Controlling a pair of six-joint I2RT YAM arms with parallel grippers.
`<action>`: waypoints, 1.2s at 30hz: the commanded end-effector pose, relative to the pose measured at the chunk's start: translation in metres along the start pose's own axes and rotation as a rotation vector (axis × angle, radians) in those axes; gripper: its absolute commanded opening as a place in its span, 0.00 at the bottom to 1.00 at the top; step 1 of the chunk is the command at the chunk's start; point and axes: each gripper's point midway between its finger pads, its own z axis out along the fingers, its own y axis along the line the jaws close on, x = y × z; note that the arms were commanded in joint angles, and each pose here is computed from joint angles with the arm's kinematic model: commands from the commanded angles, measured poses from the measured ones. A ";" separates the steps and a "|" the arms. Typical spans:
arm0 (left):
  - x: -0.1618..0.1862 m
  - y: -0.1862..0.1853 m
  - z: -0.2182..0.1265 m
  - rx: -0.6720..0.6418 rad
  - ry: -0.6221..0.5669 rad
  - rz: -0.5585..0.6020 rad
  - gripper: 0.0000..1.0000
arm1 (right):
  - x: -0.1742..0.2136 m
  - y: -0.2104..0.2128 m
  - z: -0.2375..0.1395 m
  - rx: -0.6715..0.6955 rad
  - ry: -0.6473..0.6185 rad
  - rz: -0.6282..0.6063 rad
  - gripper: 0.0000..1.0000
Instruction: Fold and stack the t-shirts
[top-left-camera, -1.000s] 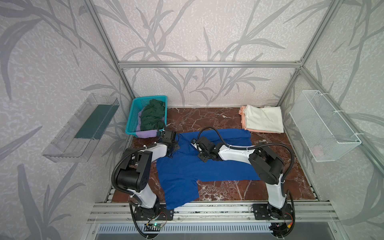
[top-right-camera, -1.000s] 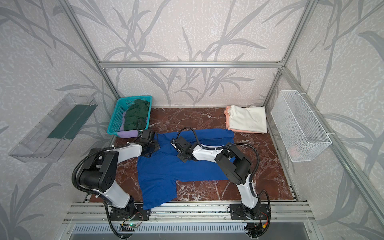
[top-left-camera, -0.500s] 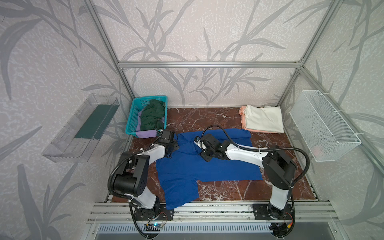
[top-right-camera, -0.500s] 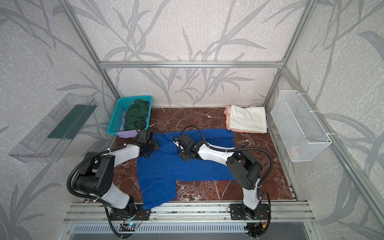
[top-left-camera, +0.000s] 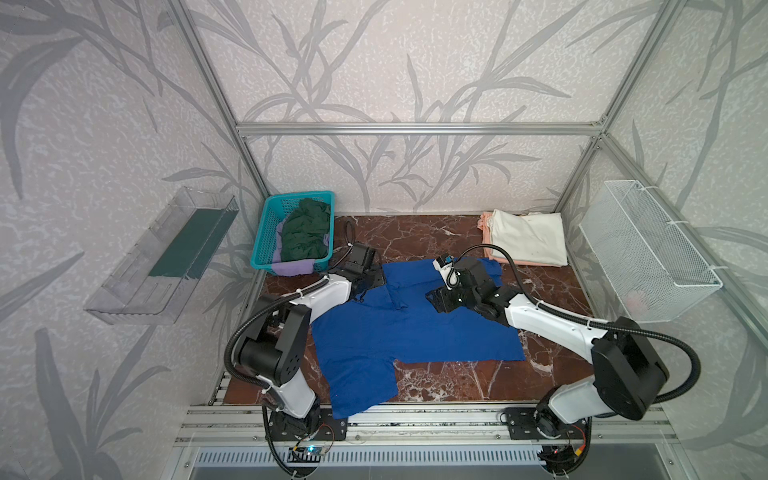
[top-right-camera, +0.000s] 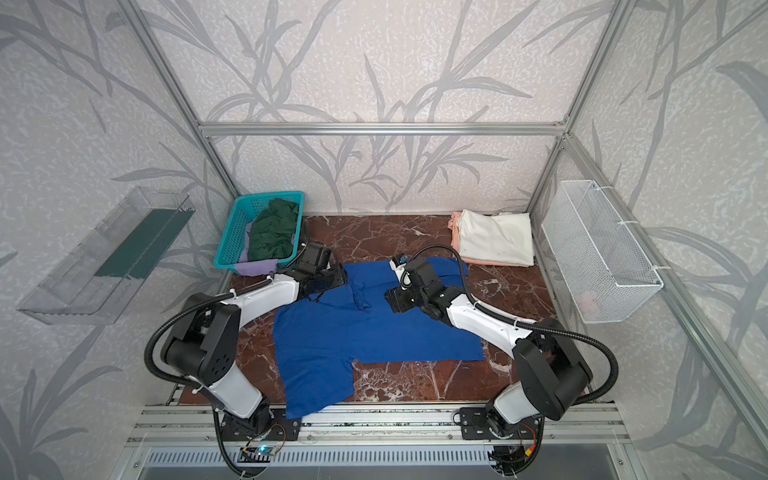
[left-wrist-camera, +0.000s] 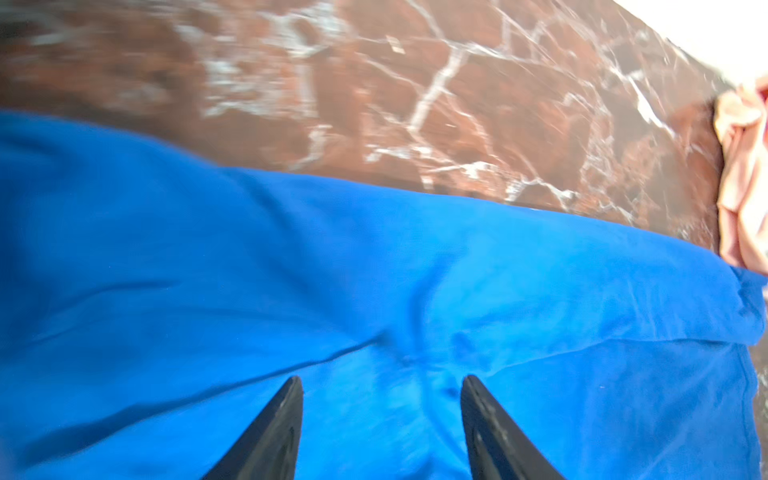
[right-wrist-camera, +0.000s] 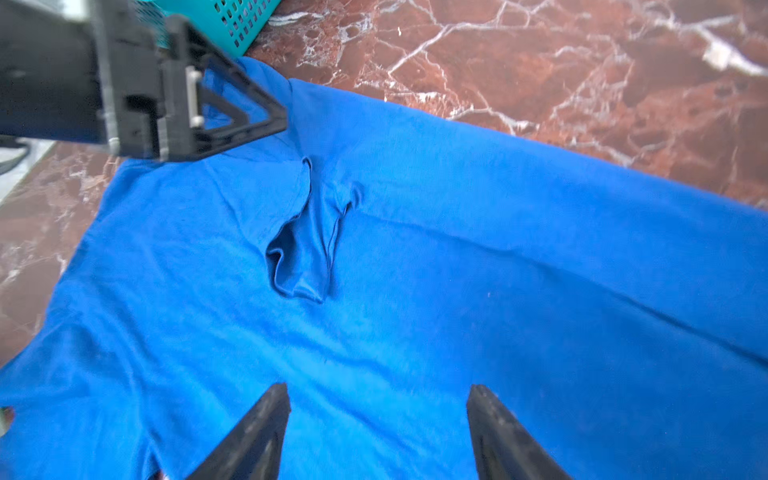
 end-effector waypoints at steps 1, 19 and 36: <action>0.010 0.007 0.016 -0.087 0.054 0.048 0.62 | -0.013 0.003 -0.018 -0.045 -0.079 0.048 0.69; 0.022 0.016 0.042 -0.190 0.081 0.076 0.48 | -0.002 -0.019 -0.032 0.004 -0.090 0.095 0.71; 0.021 0.018 0.017 -0.176 0.045 0.073 0.03 | -0.010 -0.015 -0.027 -0.013 -0.058 0.110 0.64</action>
